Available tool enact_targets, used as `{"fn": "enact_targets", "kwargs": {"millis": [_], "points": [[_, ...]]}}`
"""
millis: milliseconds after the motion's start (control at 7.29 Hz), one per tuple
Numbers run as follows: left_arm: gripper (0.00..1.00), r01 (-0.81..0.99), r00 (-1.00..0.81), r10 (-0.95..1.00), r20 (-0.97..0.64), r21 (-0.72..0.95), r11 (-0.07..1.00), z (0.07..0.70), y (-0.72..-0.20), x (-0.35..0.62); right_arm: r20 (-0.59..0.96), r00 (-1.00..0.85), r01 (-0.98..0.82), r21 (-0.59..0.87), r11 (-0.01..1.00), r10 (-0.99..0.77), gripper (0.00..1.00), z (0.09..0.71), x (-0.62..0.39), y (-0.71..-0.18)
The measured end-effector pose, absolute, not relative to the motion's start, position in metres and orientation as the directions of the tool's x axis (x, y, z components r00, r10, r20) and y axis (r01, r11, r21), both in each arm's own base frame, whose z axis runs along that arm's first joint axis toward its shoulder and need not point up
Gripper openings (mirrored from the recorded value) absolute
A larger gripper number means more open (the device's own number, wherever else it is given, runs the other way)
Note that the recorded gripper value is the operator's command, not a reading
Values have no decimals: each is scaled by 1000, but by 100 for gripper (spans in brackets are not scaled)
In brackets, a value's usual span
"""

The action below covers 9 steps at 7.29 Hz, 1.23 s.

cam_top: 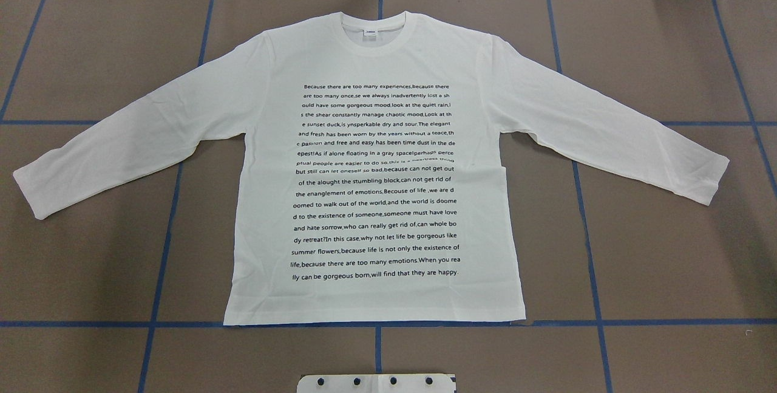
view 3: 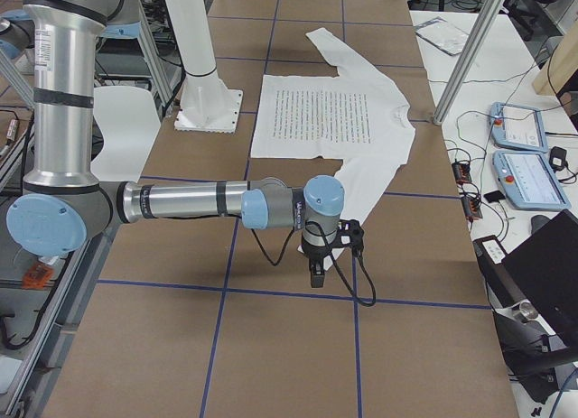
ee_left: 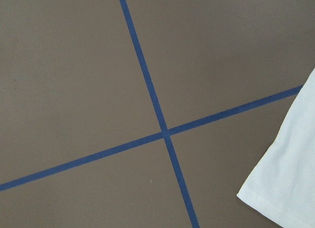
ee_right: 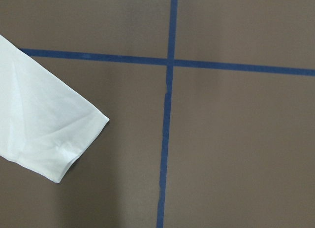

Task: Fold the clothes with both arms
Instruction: 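Move the right gripper to the sleeve cuff nearest it and grasp it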

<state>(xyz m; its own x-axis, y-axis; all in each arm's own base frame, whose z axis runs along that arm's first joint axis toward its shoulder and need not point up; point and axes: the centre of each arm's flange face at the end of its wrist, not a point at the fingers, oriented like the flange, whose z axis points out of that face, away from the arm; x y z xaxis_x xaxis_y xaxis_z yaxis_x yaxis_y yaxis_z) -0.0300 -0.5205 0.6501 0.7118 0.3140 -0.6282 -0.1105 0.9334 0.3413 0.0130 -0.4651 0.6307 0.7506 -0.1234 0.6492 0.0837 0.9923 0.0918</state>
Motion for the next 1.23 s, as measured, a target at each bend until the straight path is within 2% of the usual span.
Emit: {"fn": "enact_targets", "kwargs": {"millis": [137, 412, 823, 1235], "points": [[99, -111, 709, 326, -626, 357, 927, 675, -525, -29, 652, 743, 95, 126, 987, -155, 100, 642, -8, -475], [99, -93, 706, 358, -611, 421, 902, 713, -522, -28, 666, 738, 35, 124, 992, -109, 100, 659, -67, -503], [99, 70, 704, 206, -680, 355, 932, 690, -540, -24, 698, 712, 9, 99, 995, -76, 100, 680, -149, -517], [98, 89, 698, 188, -691, 344, 935, 682, -547, -20, 709, 699, 23, 103, 994, -90, 99, 675, -162, -516]]}}
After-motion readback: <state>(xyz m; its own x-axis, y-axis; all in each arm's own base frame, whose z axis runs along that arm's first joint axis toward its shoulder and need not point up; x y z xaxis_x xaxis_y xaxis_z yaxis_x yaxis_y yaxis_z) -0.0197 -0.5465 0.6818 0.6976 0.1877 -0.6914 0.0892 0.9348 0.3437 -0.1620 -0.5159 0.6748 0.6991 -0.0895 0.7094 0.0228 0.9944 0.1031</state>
